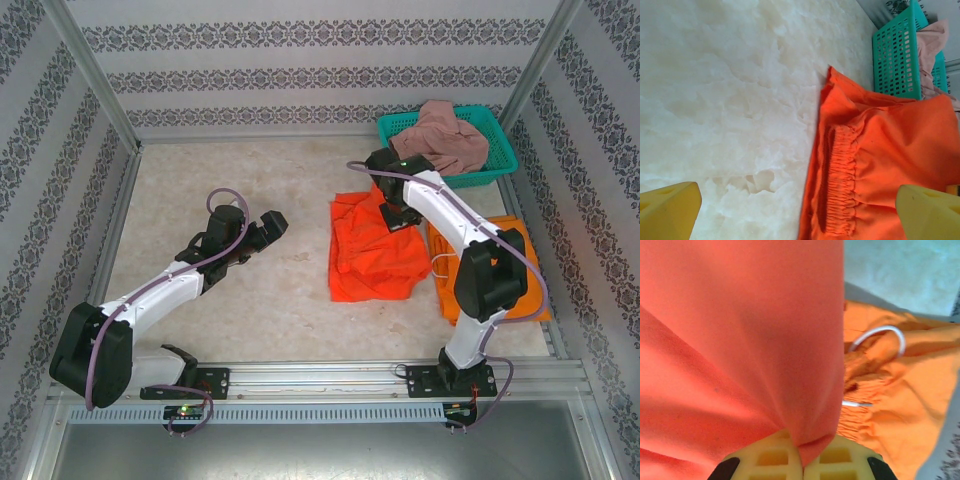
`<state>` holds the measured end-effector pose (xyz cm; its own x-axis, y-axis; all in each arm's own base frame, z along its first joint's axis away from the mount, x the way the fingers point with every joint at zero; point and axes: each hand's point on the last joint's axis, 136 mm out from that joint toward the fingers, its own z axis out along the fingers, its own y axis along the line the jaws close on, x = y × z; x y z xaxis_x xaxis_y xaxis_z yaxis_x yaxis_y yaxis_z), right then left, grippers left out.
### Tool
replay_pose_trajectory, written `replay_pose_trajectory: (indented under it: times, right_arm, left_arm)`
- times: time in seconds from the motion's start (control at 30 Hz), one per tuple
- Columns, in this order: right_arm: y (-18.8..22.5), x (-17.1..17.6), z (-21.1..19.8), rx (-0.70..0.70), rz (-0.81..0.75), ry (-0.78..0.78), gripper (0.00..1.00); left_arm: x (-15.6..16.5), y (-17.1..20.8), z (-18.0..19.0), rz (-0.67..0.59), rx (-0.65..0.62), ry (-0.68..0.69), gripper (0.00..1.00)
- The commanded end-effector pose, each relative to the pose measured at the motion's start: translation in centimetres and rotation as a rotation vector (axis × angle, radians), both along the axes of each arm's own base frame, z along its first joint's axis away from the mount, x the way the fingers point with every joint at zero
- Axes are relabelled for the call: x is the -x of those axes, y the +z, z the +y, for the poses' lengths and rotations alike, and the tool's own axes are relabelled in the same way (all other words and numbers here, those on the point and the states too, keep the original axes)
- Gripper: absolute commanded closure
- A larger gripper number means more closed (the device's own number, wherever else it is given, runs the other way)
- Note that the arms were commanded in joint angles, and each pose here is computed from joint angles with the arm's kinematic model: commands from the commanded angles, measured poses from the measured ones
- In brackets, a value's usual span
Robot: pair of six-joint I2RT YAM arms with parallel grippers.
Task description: Fold and stack the shorts
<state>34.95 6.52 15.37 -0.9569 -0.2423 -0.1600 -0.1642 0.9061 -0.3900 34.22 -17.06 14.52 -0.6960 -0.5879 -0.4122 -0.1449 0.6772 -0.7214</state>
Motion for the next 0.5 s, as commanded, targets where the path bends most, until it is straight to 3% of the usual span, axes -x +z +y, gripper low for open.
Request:
replay_pose_trajectory:
  times: [0.0,0.47]
  right_arm:
    - [3.7,0.8,-3.0,0.119,-0.035,0.001,1.00]
    - [7.2,3.0,-8.0,0.215,-0.052,-0.061,1.00]
  left_arm:
    - [0.0,0.1,0.3,-0.024,-0.011,0.000,0.00]
    - [-0.4,-0.1,0.0,-0.024,0.018,-0.003,0.00]
